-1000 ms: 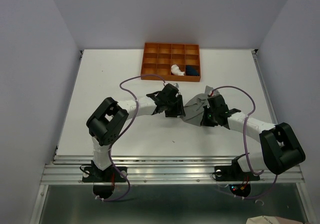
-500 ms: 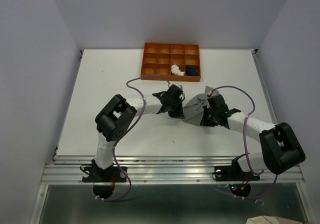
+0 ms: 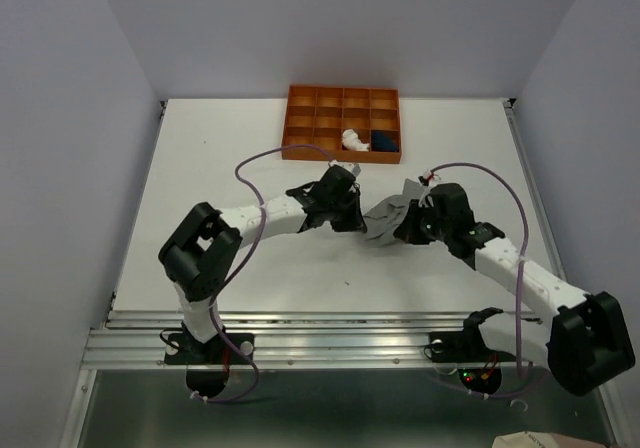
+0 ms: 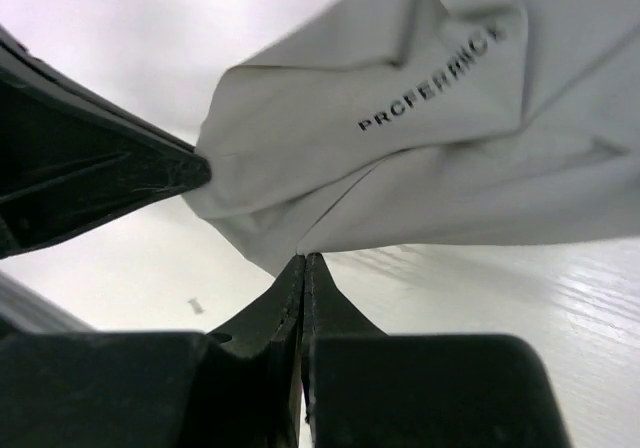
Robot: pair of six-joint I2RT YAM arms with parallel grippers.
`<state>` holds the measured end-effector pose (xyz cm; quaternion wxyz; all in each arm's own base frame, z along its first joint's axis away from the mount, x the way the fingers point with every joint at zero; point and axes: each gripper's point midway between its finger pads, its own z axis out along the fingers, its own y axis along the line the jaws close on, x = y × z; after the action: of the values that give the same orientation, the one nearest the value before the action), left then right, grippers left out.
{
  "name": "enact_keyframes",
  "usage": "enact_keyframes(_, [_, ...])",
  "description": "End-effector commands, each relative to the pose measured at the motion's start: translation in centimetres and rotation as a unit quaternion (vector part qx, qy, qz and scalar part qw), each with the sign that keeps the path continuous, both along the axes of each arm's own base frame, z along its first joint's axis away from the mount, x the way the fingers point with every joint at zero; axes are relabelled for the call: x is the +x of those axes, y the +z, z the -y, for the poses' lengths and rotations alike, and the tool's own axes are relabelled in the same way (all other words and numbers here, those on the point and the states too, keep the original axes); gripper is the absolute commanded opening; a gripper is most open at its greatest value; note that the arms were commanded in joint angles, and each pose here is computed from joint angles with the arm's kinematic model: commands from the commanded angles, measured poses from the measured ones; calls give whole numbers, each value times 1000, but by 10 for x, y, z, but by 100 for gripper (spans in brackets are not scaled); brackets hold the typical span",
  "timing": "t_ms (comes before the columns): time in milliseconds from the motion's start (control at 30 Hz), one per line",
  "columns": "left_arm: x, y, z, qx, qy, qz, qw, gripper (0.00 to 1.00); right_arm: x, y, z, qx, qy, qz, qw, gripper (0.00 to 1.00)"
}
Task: Roll the underwear
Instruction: Move the underwear to the center of the board
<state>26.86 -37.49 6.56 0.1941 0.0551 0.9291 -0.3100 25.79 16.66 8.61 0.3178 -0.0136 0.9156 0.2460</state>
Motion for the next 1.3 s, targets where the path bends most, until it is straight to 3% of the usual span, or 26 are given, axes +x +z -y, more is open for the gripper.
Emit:
enact_keyframes(0, [1,82,5,-91,8,74,993,0,1,74,-26,80,58,90,991,1])
enact_keyframes(267, [-4,187,-30,-174,75,162,969,0,-5,151,-35,130,86,166,974,1])
enact_keyframes(400, [8,226,-65,-166,155,213,950,0,-2,182,-40,146,99,197,964,1])
enact_keyframes(500, [21,227,-77,-131,190,213,949,0,7,199,-41,147,90,211,962,1])
enact_keyframes(633, [54,226,-89,-97,214,216,948,0,34,198,-45,127,77,209,967,1])
enact_keyframes(767, [96,248,-98,-103,214,240,942,0,81,199,-48,85,51,217,971,1])
enact_keyframes(900, [134,306,-109,-108,229,295,921,0,122,246,-50,66,27,271,960,1])
enact_keyframes(1000, [136,339,-113,-108,226,326,912,0,133,285,-53,66,29,308,949,1])
enact_keyframes(1133, [131,341,-131,-99,256,325,905,0,120,308,-53,76,47,331,939,1])
enact_keyframes(1200, [124,326,-136,-101,269,309,907,0,112,299,-52,79,51,320,943,1])
enact_keyframes(1267, [109,282,-143,-96,272,280,916,0,94,264,-55,92,67,277,954,1])
